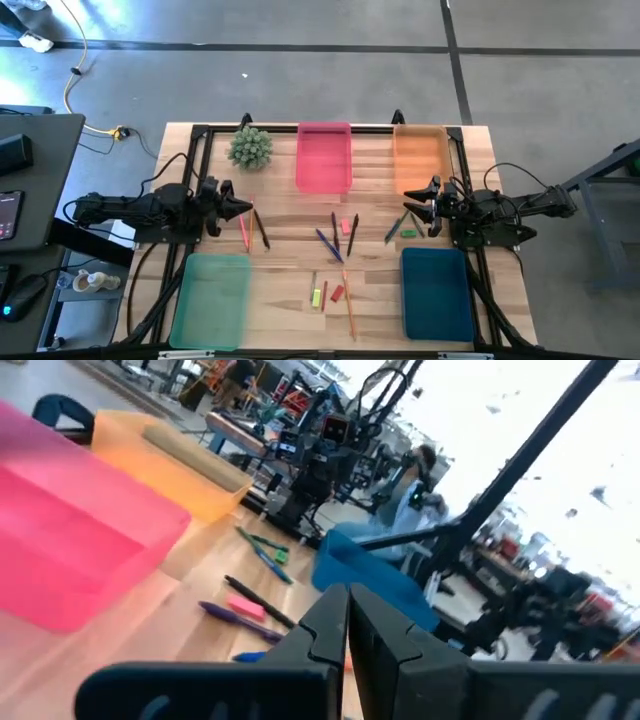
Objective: Sort crayons/erasers/pens/pencils in bins
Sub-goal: Put the top orange pencil into the green bin
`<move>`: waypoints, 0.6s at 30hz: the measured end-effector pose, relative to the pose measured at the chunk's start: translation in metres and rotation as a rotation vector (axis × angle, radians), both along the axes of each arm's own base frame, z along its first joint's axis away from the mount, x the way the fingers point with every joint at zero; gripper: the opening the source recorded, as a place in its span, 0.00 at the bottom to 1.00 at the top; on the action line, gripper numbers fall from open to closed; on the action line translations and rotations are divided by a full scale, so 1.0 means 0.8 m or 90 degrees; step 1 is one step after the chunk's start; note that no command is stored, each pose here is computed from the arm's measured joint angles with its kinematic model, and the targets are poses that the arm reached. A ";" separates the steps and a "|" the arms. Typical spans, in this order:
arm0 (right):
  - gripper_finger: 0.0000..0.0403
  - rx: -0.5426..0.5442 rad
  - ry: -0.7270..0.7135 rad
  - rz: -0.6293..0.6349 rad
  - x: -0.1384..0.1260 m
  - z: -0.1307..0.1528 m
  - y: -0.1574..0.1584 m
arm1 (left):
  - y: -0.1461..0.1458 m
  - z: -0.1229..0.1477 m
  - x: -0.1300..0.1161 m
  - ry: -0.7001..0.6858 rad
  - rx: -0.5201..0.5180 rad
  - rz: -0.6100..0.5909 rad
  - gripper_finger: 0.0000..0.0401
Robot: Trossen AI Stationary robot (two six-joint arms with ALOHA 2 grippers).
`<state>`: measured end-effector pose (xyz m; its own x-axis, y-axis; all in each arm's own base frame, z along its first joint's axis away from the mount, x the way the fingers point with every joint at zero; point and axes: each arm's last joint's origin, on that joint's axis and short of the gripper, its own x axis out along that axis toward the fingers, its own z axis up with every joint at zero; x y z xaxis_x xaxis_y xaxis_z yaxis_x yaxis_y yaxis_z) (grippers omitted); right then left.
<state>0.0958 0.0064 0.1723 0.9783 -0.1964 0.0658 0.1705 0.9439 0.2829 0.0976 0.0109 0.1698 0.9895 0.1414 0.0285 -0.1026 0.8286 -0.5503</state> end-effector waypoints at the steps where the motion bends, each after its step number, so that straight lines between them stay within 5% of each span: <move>1: 0.42 0.000 0.000 0.000 0.000 0.000 0.000 | 0.000 0.001 0.000 -0.006 -0.015 -0.001 0.01; 8: 0.42 0.000 0.000 0.000 0.000 0.000 0.000 | 0.000 0.003 0.000 -0.026 -0.086 -0.005 0.01; 18: 0.42 0.000 0.000 0.000 0.000 0.000 0.000 | 0.000 0.001 0.000 -0.019 -0.092 -0.005 0.05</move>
